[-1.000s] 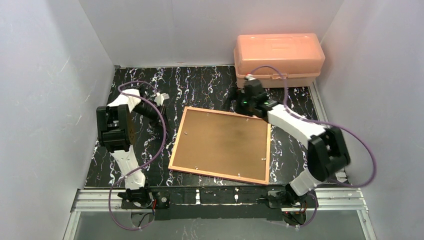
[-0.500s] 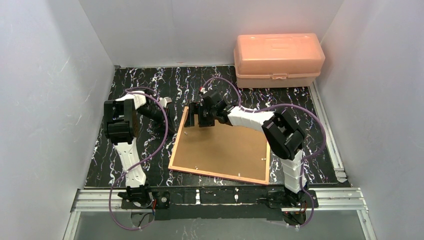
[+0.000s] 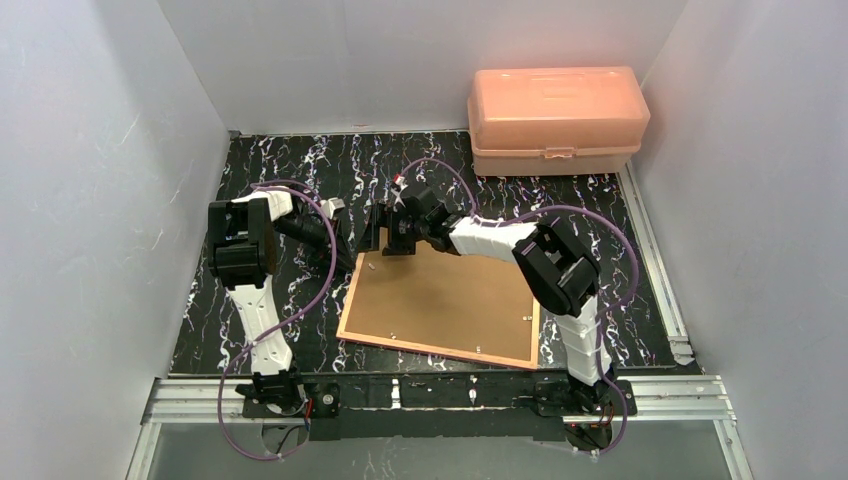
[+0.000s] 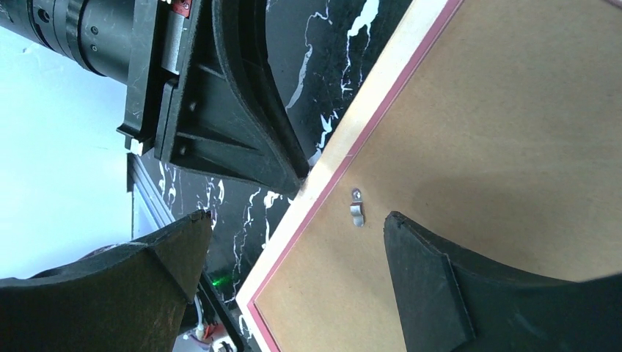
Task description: Put the photo into the frame
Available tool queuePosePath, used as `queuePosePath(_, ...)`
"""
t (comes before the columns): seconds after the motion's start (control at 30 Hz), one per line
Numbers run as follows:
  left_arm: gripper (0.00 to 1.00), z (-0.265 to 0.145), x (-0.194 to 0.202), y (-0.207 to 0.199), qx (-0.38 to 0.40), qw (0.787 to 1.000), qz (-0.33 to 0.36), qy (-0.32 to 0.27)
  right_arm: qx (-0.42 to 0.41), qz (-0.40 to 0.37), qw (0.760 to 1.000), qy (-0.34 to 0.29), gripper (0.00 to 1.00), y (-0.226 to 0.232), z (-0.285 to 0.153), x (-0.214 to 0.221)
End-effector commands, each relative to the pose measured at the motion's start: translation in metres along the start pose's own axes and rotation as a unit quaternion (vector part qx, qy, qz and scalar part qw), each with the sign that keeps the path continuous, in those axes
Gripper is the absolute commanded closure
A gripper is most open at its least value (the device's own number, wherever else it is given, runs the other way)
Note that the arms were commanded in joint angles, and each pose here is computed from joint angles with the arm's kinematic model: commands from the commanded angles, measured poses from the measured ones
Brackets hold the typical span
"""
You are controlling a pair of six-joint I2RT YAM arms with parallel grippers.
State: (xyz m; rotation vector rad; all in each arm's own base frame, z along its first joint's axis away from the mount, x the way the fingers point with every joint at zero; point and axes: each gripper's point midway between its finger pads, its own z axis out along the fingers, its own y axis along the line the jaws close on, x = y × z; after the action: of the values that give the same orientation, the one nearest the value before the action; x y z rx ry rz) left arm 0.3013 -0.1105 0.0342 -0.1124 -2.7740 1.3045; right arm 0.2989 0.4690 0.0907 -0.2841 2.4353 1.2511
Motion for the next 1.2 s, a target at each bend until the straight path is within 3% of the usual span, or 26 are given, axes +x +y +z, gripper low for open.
queuePosePath(0.0,0.78,-0.001,0.007,-0.013,0.020,1.000,0.007,0.005,-0.034,0.007,0.999,-0.001,0.05,0.012,0.010,0.001)
queuePosePath(0.43,0.90,0.007,0.011,0.001,-0.007,1.000,-0.005,0.016,-0.051,0.027,0.998,0.014,0.05,0.016,0.023,0.017)
queuePosePath(1.17,0.93,0.005,0.008,-0.002,-0.007,1.000,-0.001,0.011,-0.062,0.050,0.996,0.034,0.05,0.025,0.022,0.046)
